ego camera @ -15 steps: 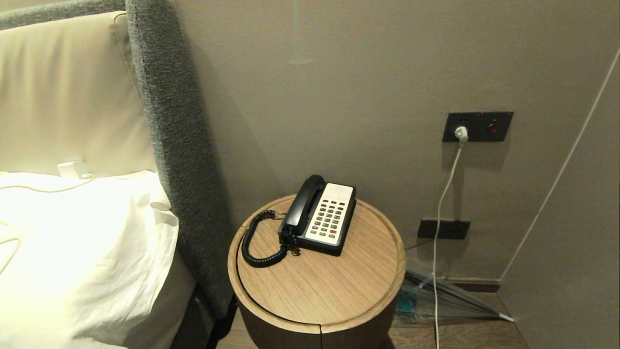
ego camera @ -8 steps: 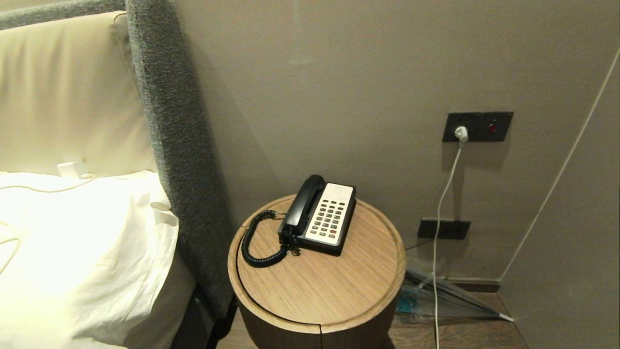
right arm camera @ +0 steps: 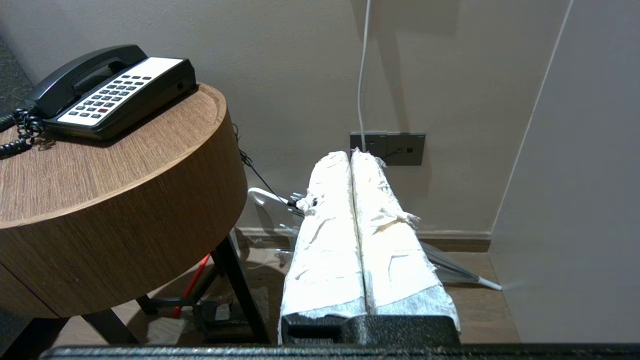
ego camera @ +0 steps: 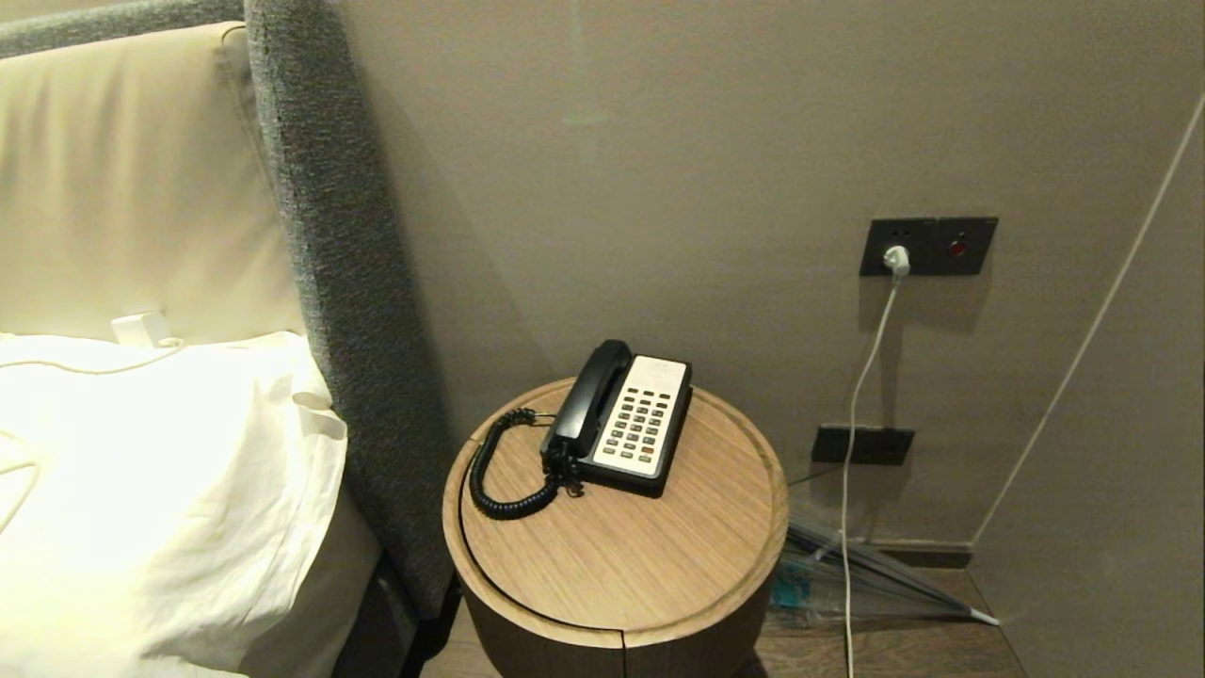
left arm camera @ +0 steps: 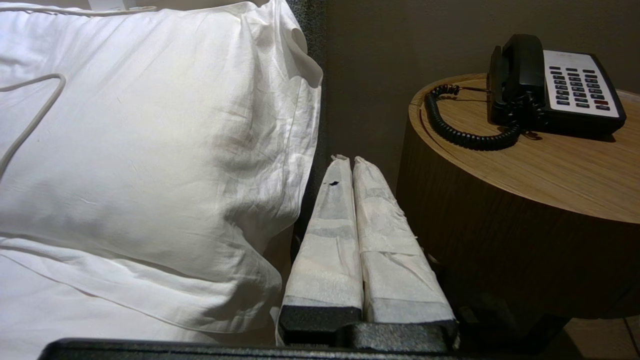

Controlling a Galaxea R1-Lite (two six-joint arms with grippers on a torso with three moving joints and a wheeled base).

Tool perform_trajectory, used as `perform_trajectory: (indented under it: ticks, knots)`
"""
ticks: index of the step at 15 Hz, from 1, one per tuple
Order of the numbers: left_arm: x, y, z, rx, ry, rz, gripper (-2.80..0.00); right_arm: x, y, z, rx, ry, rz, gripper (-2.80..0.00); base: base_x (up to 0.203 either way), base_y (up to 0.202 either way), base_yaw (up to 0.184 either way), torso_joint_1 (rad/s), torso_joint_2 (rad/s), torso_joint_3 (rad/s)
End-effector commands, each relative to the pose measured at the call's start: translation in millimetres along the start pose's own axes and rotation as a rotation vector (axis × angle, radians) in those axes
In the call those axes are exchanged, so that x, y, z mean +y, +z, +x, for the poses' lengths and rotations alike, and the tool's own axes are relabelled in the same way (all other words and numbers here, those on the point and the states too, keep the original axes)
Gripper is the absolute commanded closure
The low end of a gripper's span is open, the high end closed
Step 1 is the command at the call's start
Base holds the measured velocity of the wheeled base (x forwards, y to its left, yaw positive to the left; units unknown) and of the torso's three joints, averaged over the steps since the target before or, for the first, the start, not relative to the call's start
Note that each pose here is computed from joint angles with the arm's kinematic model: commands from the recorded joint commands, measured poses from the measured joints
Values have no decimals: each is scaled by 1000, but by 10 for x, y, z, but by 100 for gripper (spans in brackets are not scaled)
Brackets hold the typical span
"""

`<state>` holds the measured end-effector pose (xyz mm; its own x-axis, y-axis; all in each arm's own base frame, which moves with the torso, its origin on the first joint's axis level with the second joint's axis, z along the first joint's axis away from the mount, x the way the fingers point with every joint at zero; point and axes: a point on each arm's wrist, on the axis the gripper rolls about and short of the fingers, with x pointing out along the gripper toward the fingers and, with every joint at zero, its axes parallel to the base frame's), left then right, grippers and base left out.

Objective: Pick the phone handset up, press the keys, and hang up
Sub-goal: Pick up the desk phone handset

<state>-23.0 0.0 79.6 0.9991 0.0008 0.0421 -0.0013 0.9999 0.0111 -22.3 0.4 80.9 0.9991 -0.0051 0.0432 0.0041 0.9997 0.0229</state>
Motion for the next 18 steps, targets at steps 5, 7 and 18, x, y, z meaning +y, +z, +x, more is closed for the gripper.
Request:
perform_trajectory:
  ticks: [5,7,18]
  knots:
    - [0,-50,13,18,2,-8,0,-1,-55,14,20,0,0,0,0,0,0,0,0,0]
    - [0,-49,13,18,2,-8,0,-1,-55,14,20,0,0,0,0,0,0,1,1,-47]
    - [0,-50,14,17,2,-14,0,-1,-55,14,21,0,0,0,0,0,0,2,3,-188]
